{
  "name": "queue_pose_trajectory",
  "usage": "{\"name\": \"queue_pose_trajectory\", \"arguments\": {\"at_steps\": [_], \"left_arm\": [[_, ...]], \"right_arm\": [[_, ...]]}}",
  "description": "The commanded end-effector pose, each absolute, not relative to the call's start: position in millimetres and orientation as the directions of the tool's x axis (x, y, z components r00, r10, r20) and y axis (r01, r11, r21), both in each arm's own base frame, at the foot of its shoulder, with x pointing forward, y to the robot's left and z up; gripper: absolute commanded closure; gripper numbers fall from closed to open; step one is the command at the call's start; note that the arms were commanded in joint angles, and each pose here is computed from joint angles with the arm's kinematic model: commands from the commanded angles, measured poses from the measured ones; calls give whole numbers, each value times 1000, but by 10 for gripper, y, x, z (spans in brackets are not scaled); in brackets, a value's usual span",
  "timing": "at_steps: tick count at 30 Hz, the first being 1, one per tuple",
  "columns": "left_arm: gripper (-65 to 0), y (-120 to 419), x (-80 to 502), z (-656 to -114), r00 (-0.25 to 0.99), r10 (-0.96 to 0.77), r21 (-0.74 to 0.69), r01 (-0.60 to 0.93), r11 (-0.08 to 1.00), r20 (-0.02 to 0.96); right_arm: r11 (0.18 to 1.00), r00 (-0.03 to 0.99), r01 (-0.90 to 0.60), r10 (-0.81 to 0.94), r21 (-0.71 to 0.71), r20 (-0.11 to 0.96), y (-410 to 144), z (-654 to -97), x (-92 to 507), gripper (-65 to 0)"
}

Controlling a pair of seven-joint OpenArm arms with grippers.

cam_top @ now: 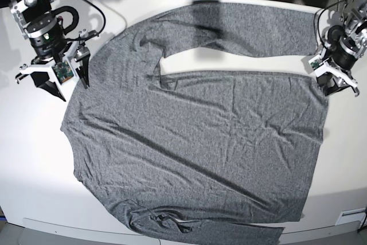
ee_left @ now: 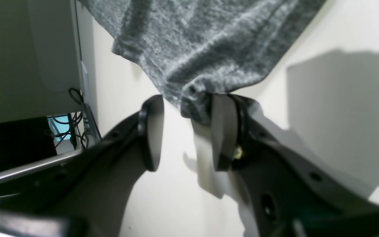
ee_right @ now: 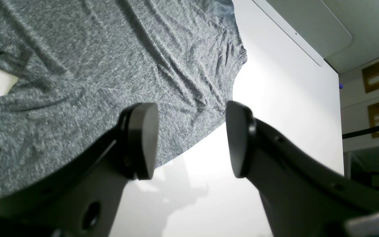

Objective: Fold the T-shirt properly

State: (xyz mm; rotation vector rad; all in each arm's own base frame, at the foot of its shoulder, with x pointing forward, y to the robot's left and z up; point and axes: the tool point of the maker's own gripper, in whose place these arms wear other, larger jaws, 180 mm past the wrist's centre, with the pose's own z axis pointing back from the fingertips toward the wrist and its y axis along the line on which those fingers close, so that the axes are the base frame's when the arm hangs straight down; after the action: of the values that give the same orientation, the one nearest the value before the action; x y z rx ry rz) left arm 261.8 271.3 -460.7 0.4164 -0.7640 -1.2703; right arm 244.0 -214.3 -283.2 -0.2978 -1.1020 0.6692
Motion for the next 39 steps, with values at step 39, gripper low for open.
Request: {"name": "queue_pose_trajectory", "arguments": {"at_steps": [39], "left_arm": [[0, 2730, 2599, -4647, 87, -963, 638, 734, 234, 253]], "right_arm": [[759, 253, -488, 595, -431, 763, -1778, -2886, 2401, -327]]}}
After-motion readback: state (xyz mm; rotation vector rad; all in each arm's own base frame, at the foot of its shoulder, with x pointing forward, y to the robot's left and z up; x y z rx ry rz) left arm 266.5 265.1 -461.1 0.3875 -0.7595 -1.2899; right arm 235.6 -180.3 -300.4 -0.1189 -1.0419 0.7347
